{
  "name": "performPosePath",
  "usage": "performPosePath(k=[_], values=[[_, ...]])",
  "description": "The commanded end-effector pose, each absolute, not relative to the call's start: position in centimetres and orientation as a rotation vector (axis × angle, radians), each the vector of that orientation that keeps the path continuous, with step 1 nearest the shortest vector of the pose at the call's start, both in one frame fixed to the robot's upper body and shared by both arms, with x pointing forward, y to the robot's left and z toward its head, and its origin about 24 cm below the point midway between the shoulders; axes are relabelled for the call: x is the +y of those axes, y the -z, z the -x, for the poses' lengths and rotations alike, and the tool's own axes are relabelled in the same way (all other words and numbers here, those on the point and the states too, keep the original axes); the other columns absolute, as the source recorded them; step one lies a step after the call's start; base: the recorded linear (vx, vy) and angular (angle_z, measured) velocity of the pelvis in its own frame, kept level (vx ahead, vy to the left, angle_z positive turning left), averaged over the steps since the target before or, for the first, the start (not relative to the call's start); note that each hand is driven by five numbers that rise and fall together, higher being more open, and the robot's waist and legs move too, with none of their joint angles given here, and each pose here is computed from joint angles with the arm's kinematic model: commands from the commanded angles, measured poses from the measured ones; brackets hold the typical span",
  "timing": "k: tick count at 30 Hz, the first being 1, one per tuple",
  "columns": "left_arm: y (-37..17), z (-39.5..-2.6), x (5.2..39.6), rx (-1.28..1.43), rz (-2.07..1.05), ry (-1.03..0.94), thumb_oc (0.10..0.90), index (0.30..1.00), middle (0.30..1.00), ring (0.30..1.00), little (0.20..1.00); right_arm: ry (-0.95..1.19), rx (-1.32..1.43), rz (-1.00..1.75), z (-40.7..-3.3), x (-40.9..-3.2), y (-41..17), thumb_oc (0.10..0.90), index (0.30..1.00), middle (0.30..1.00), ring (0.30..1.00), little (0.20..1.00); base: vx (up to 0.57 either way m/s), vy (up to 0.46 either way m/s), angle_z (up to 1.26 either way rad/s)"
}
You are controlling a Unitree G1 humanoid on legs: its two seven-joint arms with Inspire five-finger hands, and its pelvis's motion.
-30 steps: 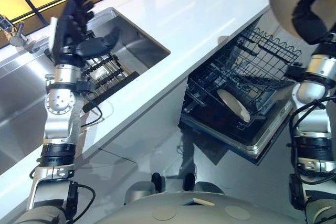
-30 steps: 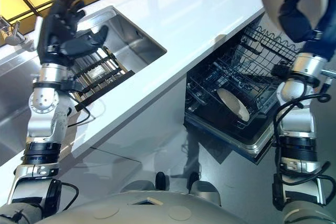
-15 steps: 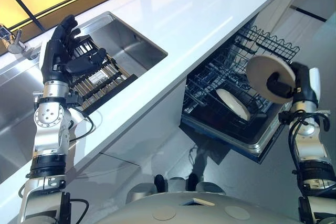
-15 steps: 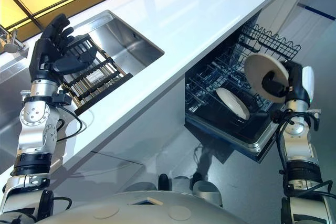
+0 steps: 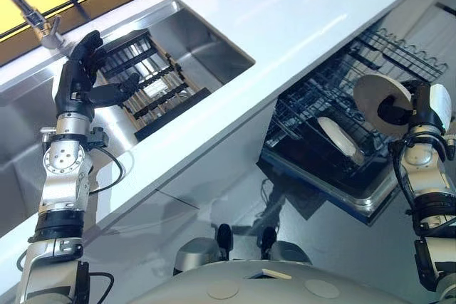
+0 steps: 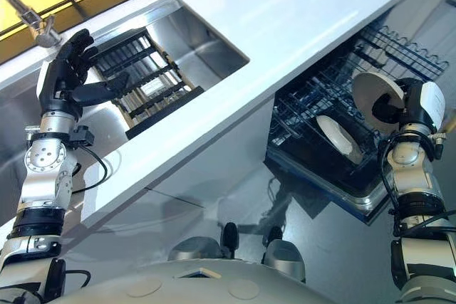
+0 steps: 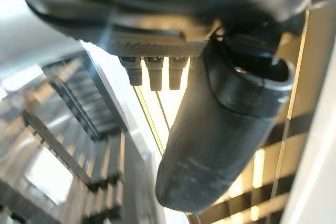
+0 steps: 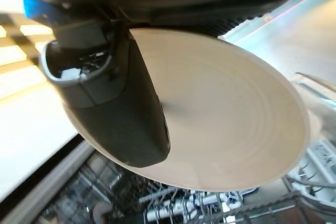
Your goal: Pick up plates and place into dishwasher.
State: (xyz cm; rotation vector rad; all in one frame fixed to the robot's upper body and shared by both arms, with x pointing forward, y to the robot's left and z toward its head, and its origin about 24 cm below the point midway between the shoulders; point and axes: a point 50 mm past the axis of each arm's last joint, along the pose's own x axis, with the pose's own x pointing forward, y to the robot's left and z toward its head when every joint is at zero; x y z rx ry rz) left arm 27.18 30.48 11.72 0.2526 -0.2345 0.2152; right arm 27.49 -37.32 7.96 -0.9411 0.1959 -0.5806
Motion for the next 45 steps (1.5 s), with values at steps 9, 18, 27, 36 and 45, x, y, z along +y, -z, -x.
performPosePath(k=[9,18,27,36,45], values=[[-15.3,-26.1,32.1,-0.349,-0.352,-0.191,0.8,0.9,0.9,0.9,0.9,0.801,-0.023,1.215,-28.5,-40.1,-17.1,0.1,0.3,0.3,0.3,0.2,0.14,0.053,0.16],[-15.0,-25.2,32.0,-0.335,-0.339,-0.163,0.8,0.9,0.9,0.9,0.9,0.756,0.057,1.364,-27.7,-41.5,-17.6,0.1,0.3,0.3,0.3,0.2,0.12,0.011,0.0],[-15.3,-24.6,32.2,-0.339,-0.348,-0.119,0.8,0.9,0.9,0.9,0.9,0.781,0.214,1.404,-26.2,-43.7,-17.2,0.1,0.3,0.3,0.3,0.2,0.07,-0.044,-0.07],[-16.7,-23.9,31.6,-0.44,-0.346,-0.086,0.8,0.9,0.9,0.9,0.9,0.805,0.233,1.355,-26.4,-43.6,-17.7,0.1,0.3,0.3,0.3,0.2,0.05,-0.041,-0.11],[-15.5,-23.2,32.4,-0.4,-0.346,-0.092,0.8,0.9,0.9,0.9,0.9,0.837,0.227,1.343,-24.7,-44.3,-17.1,0.1,0.3,0.3,0.3,0.2,0.07,-0.017,-0.02]])
